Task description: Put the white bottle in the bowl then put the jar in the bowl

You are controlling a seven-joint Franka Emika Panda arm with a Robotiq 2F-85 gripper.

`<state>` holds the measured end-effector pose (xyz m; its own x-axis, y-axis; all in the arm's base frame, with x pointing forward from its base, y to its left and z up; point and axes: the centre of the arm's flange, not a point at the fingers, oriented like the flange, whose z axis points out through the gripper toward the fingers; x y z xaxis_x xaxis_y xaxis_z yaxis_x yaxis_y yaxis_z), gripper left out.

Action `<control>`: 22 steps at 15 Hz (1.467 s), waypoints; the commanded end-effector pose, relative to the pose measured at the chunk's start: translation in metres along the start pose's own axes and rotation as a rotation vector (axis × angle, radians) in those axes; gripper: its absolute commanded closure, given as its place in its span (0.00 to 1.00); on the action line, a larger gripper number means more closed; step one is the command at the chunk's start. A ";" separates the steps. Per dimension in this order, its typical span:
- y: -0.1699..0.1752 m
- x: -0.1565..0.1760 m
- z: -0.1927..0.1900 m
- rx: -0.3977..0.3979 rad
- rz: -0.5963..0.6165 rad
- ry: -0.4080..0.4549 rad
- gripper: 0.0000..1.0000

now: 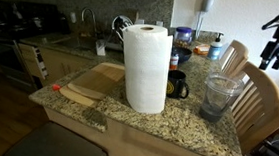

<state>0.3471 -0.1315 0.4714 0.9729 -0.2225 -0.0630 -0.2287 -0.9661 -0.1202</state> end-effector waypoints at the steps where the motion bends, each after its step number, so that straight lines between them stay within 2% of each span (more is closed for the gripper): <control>1: -0.066 0.051 -0.063 -0.056 -0.079 0.196 0.00; 3: -0.096 0.085 -0.095 -0.089 -0.061 0.315 0.00; 4: -0.108 0.100 -0.112 -0.091 -0.066 0.312 0.00; 5: -0.097 0.051 -0.091 -0.066 -0.080 0.309 0.00; 7: -0.110 0.074 -0.104 -0.072 -0.079 0.326 0.00; 9: -0.110 0.085 -0.103 -0.053 -0.067 0.343 0.00; 10: -0.115 0.101 -0.098 -0.046 -0.046 0.346 0.00; 12: -0.122 0.128 -0.084 -0.044 -0.042 0.285 0.00; 14: -0.125 0.150 -0.059 -0.079 -0.017 0.251 0.00; 15: -0.116 0.155 -0.048 -0.095 -0.003 0.226 0.00; 16: -0.117 0.124 -0.062 -0.077 -0.025 0.257 0.00; 18: -0.115 0.141 -0.040 -0.086 -0.014 0.220 0.00; 21: -0.113 0.151 -0.035 -0.083 -0.009 0.218 0.00; 22: -0.116 0.162 -0.027 -0.084 -0.019 0.190 0.00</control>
<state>0.5185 -0.0589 0.5126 0.9623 -0.2255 0.1518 -0.2230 -0.9742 -0.0334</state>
